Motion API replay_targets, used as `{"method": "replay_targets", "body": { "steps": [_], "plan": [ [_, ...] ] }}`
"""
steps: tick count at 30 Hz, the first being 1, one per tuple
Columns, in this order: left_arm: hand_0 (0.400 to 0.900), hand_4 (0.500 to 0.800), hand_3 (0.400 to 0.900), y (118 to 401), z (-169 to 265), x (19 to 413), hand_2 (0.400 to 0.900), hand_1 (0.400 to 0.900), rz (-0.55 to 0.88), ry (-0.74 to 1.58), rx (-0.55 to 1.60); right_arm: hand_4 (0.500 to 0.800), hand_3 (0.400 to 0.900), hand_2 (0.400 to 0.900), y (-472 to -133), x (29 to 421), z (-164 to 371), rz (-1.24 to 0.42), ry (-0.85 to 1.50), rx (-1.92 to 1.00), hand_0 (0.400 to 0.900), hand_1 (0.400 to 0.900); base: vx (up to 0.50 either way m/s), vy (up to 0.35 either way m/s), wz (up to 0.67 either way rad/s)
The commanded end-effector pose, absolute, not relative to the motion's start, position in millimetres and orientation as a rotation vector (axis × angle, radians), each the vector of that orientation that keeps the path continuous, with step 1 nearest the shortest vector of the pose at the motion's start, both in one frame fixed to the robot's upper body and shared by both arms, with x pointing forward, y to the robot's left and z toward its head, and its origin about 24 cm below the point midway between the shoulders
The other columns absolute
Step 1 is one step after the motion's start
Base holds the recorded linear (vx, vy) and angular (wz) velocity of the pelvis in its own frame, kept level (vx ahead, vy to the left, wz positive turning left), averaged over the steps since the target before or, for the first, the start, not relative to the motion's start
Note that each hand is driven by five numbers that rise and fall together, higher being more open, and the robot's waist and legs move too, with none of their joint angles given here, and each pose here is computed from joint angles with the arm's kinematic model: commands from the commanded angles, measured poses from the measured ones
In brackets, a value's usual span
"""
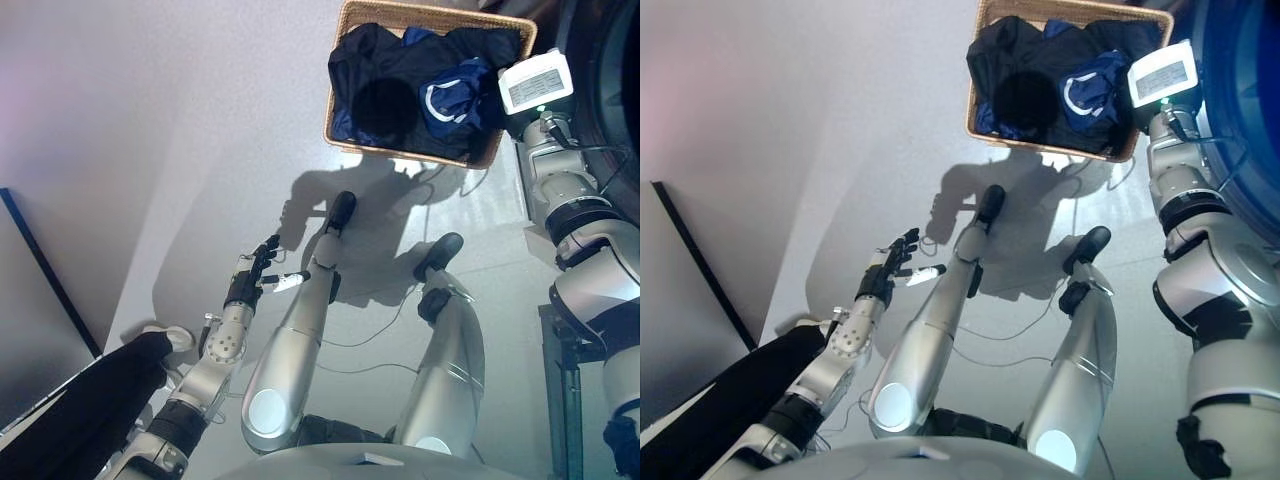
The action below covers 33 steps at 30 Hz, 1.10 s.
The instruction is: Put the clothes in the basket into the washing machine.
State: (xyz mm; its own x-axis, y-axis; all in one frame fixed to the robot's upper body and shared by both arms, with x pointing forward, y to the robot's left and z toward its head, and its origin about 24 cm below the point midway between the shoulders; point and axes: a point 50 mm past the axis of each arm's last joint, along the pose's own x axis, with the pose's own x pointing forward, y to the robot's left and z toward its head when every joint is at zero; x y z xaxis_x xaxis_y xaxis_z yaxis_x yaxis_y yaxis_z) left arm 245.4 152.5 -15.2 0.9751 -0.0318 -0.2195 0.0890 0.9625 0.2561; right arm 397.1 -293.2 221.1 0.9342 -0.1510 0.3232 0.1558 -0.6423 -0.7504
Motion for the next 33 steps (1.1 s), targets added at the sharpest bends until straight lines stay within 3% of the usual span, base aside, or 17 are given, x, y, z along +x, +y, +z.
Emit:
{"method": "replay_targets", "body": {
  "steps": [1, 19, 20, 22, 33],
  "plan": [
    [0.9, 0.8, 0.9, 152, -3, 237, 0.9, 0.9, -0.081, 0.133, 0.271, 0.8, 0.9, 0.9, -337, 373, 281, -0.724, 0.028, -2.4, 0.9, 0.9, 0.001, 0.038, 0.16],
    [0.9, 0.8, 0.9, 139, 13, 238, 0.9, 0.9, -0.096, 0.048, 0.221, 0.8, 0.9, 0.9, -382, 345, 286, -0.812, 0.275, -2.439, 0.9, 0.9, 0.003, 0.019, 0.05],
    [0.9, 0.8, 0.9, 139, 13, 238, 0.9, 0.9, -0.096, 0.046, 0.219, 0.633, 0.622, 0.622, -383, 345, 284, -0.81, 0.283, -2.43, 0.622, 0.622, -0.007, 0.005, 0.03],
    [0.9, 0.8, 0.9, 138, 14, 238, 0.9, 0.9, -0.097, 0.041, 0.221, 0.5, 0.4, 0.4, -384, 344, 284, -0.826, 0.29, -2.414, 0.4, 0.4, 0.0, 0.0, 0.0],
    [0.9, 0.8, 0.9, 138, 18, 243, 0.9, 0.9, -0.1, 0.017, 0.246, 0.5, 0.4, 0.4, -379, 346, 286, -0.854, 0.225, -2.42, 0.4, 0.4, -0.001, 0.001, 0.0]
  ]
}}
